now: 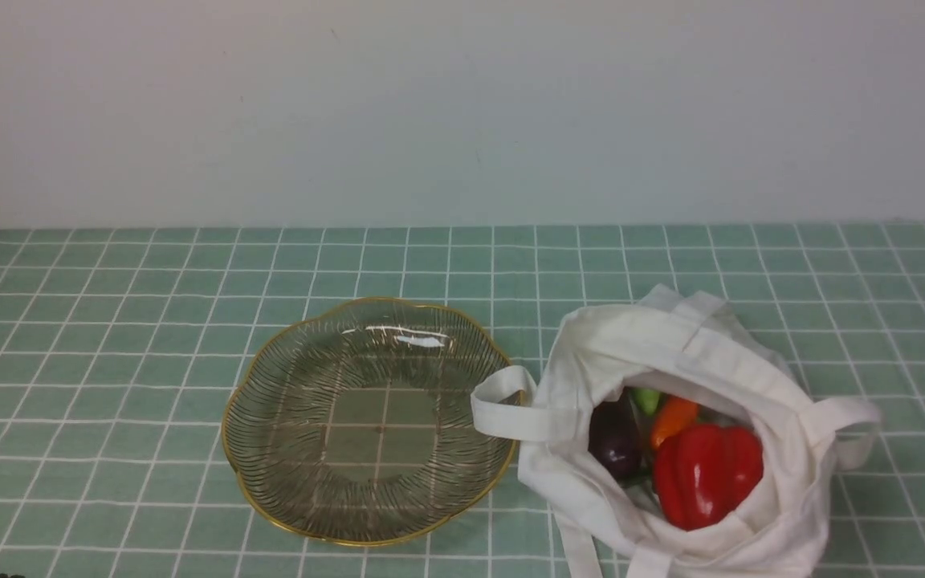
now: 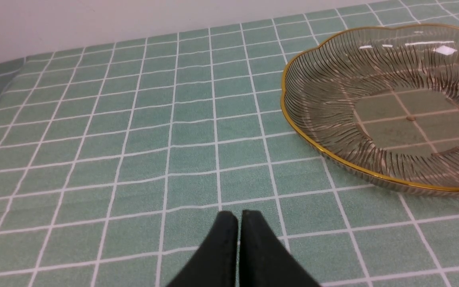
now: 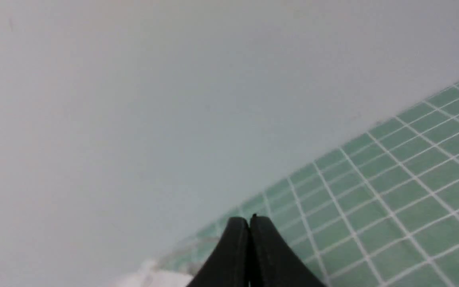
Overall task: Take vegetables from cloth bag on blue coffee tablecloth place on plate.
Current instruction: 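Reach for the red bell pepper in the white bag with the right gripper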
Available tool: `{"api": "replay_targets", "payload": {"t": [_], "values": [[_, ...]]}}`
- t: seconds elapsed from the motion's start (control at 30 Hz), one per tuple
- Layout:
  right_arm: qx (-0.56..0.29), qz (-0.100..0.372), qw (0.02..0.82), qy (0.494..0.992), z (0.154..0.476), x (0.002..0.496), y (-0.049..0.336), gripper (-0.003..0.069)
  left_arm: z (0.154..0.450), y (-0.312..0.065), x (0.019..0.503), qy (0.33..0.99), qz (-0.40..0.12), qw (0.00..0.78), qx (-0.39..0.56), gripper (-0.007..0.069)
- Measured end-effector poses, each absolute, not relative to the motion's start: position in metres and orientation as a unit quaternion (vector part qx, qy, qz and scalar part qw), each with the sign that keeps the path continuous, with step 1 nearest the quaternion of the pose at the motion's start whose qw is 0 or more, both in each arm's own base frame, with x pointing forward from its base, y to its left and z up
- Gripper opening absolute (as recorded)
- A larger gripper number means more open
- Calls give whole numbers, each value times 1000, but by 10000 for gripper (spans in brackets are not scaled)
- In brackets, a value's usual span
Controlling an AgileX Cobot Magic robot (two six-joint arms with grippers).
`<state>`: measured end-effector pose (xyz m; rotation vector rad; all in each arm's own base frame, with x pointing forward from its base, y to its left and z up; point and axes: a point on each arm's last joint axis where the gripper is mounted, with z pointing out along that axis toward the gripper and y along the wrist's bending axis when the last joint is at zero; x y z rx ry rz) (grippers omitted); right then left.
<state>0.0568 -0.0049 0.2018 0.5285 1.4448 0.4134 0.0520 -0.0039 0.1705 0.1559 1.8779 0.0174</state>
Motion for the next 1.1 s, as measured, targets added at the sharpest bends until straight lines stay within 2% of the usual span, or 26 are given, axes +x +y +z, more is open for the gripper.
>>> {"api": "replay_targets", "payload": {"t": [0.13,0.23,0.37,0.5,0.6,0.63,0.77,0.8,0.83,0.9,1.1], "values": [[286,232,702,609,206,56,-7,-14,171,-4,52,806,7,588,67,-8],[295,241,700,604,206,56,-8,-14,171,-4,52,806,7,588,67,-8],[321,261,707,574,211,55,-11,-14,171,-4,52,806,7,588,67,-8],[278,258,729,570,248,49,-6,-14,171,-4,52,806,7,588,67,-8],[211,234,725,613,293,49,2,-14,171,-4,52,806,7,588,67,-8],[201,230,709,635,296,53,4,-14,171,-4,52,806,7,588,67,-8],[99,200,579,784,326,93,17,-14,171,-4,52,806,7,588,67,-8],[84,198,554,804,328,100,19,-14,171,-4,52,806,7,588,67,-8],[42,194,491,849,333,121,22,-14,171,-4,52,806,7,588,67,-8],[-2,197,417,887,334,149,24,-14,171,-4,52,806,7,588,67,-8],[-65,199,325,922,325,203,35,-11,171,-4,52,806,7,588,67,-8]]}}
